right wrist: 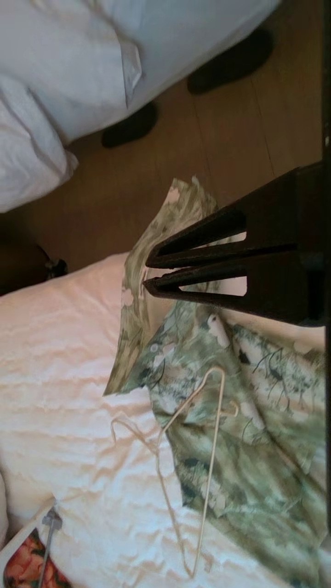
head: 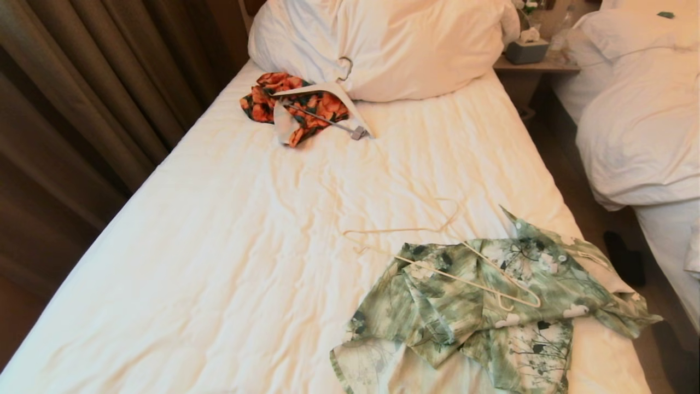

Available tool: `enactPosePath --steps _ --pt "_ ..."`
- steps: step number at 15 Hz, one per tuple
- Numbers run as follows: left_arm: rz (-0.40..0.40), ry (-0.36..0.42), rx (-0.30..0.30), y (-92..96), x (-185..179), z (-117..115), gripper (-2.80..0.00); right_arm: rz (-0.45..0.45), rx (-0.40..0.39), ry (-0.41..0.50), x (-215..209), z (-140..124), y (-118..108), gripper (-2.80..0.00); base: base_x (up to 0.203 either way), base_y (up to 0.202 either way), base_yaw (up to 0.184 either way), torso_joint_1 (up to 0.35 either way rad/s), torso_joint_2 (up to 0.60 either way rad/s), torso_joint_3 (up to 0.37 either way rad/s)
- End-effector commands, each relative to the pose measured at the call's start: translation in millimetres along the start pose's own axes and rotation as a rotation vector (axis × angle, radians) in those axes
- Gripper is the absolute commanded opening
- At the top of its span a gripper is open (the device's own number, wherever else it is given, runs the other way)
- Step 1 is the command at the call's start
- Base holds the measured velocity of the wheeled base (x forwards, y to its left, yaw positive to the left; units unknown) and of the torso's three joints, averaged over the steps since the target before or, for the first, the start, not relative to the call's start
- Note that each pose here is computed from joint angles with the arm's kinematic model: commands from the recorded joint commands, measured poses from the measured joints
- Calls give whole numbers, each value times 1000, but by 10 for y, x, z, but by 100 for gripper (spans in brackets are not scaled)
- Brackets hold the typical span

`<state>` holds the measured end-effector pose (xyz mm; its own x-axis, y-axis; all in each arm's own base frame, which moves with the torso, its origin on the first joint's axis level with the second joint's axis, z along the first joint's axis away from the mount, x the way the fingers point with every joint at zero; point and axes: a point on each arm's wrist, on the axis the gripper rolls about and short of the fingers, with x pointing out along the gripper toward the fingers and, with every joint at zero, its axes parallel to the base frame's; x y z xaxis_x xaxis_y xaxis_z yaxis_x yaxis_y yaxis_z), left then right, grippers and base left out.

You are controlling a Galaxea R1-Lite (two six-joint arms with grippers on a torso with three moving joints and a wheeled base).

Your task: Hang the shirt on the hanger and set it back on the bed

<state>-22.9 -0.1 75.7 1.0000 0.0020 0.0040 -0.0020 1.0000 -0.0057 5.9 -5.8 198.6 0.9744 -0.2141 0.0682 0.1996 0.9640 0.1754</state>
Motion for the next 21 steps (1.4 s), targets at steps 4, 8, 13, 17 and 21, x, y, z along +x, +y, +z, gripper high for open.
enactPosePath --steps 4,8,13,17,21 --pt "0 1 0 0 1 0 -280 35 -25 -79 -433 -346 -150 -280 0 0 0 0 0 0" --pt "0 1 -2 0 1 1 -280 214 -59 28 -530 -776 -192 -280 0 0 0 0 0 0" --pt "0 2 -2 0 2 -4 -280 231 -163 57 -370 -1168 -213 -280 0 0 0 0 0 0" --pt "1 1 -2 0 1 0 -280 232 -199 88 -375 -1195 -218 -280 0 0 0 0 0 0" --pt "0 1 -2 0 1 1 -280 223 -139 93 -374 -1191 -219 -280 0 0 0 0 0 0"
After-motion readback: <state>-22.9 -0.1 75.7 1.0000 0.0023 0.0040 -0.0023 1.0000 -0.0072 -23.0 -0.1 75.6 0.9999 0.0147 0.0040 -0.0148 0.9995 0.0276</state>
